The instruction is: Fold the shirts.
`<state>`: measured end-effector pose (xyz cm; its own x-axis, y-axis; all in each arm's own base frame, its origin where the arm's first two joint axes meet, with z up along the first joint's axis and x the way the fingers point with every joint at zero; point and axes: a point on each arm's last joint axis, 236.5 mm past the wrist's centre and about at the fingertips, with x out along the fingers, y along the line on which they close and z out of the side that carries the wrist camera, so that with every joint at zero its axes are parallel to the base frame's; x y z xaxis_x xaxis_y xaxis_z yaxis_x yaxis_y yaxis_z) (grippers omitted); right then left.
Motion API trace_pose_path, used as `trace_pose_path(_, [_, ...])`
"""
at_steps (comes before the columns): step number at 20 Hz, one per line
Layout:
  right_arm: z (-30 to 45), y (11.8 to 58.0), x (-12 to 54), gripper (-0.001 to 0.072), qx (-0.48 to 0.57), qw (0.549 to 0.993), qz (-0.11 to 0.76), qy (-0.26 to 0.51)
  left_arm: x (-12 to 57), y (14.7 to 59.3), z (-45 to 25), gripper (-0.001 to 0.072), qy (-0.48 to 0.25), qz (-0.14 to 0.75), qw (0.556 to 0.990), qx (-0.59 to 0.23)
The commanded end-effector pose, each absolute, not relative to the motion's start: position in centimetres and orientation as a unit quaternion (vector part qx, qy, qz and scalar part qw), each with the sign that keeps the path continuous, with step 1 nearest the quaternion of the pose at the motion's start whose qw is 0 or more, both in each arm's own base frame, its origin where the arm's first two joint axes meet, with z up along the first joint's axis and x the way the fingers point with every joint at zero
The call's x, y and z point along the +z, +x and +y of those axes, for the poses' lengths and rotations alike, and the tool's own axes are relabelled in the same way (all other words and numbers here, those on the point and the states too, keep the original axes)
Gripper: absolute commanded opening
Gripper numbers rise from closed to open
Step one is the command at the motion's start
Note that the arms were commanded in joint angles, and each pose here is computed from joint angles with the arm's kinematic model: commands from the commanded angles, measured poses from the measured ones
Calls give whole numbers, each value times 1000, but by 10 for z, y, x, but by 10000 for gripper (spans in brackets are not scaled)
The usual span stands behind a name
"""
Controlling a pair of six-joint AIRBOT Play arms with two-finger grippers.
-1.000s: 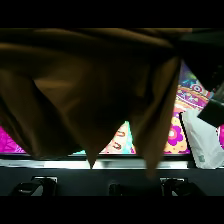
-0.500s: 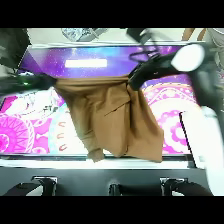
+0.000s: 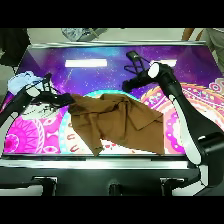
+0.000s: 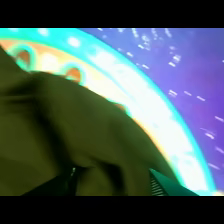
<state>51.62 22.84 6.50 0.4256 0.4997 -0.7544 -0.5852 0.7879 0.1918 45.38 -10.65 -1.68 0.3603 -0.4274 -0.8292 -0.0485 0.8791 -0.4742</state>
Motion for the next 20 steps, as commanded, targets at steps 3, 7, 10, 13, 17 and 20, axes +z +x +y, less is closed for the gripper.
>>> trace_pose_path(3, [123,485,131,575,312,837,448,-28,10,426,-48,594,-192,621,752,-113])
trace_pose_path(7, [1,396,102,533,272,747,607,-16,-34,360,-20,589,-219,687,688,-84])
trace_pose_path(10, [-23,358,81,535,257,718,647,32,-76,327,-57,589,-269,701,649,-122])
trace_pose_path(13, [-30,333,54,539,226,706,670,31,-82,341,-86,552,-317,663,664,-140])
trace_pose_path(17, [-33,294,18,560,208,680,702,26,-96,338,-105,511,-307,676,655,-140])
trace_pose_path(20, [-28,263,-9,562,200,660,724,31,-104,333,-114,294,-301,688,644,-145])
